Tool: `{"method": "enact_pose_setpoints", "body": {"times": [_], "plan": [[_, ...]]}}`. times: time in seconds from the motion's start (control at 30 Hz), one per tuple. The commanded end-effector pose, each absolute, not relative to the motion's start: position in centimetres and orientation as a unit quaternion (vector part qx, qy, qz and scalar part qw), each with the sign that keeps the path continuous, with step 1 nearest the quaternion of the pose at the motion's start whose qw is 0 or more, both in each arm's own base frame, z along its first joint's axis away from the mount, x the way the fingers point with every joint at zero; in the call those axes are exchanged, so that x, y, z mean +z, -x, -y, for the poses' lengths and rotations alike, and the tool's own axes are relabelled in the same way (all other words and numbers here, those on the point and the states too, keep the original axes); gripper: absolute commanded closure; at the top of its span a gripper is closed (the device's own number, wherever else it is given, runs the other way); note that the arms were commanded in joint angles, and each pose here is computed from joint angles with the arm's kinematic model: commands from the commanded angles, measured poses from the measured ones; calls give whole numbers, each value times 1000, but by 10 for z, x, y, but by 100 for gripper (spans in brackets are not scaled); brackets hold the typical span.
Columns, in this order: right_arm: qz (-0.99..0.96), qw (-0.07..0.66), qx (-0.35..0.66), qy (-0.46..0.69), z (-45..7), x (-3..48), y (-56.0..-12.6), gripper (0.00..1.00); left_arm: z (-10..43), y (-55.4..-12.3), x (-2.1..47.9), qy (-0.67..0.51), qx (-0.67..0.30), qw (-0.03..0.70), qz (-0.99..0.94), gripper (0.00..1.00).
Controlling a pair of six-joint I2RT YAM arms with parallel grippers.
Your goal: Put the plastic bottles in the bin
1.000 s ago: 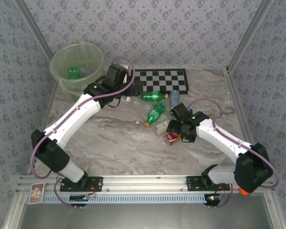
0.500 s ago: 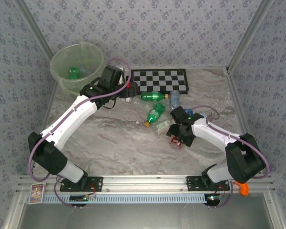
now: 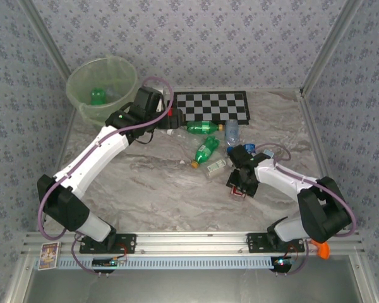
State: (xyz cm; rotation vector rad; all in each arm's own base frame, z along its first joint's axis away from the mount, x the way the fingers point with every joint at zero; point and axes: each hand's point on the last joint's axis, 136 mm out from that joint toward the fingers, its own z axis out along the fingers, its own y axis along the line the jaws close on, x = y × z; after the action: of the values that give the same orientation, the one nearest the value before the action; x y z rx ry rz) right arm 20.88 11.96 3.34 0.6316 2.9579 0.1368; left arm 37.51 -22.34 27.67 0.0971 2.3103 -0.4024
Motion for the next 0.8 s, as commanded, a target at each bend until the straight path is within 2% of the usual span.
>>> {"method": "enact_pose_setpoints", "body": {"times": [0.0, 0.2, 0.3, 0.53, 0.77], "plan": [[-978, 76, 26, -193, -112, 44, -204, 44, 228, -380, 288, -26, -185, 385, -904, 0], [-974, 160, 22, -160, -112, 87, -219, 45, 234, -384, 312, -16, -221, 394, -892, 0], [-968, 216, 40, -118, -122, 120, -240, 45, 242, -387, 325, -5, -277, 385, -881, 0], [-938, 334, 93, 17, -166, 204, -291, 45, 258, -394, 350, 11, -394, 359, -846, 9], [-898, 383, 168, 137, -229, 265, -312, 46, 277, -390, 353, -23, -438, 333, -835, 19]]}}
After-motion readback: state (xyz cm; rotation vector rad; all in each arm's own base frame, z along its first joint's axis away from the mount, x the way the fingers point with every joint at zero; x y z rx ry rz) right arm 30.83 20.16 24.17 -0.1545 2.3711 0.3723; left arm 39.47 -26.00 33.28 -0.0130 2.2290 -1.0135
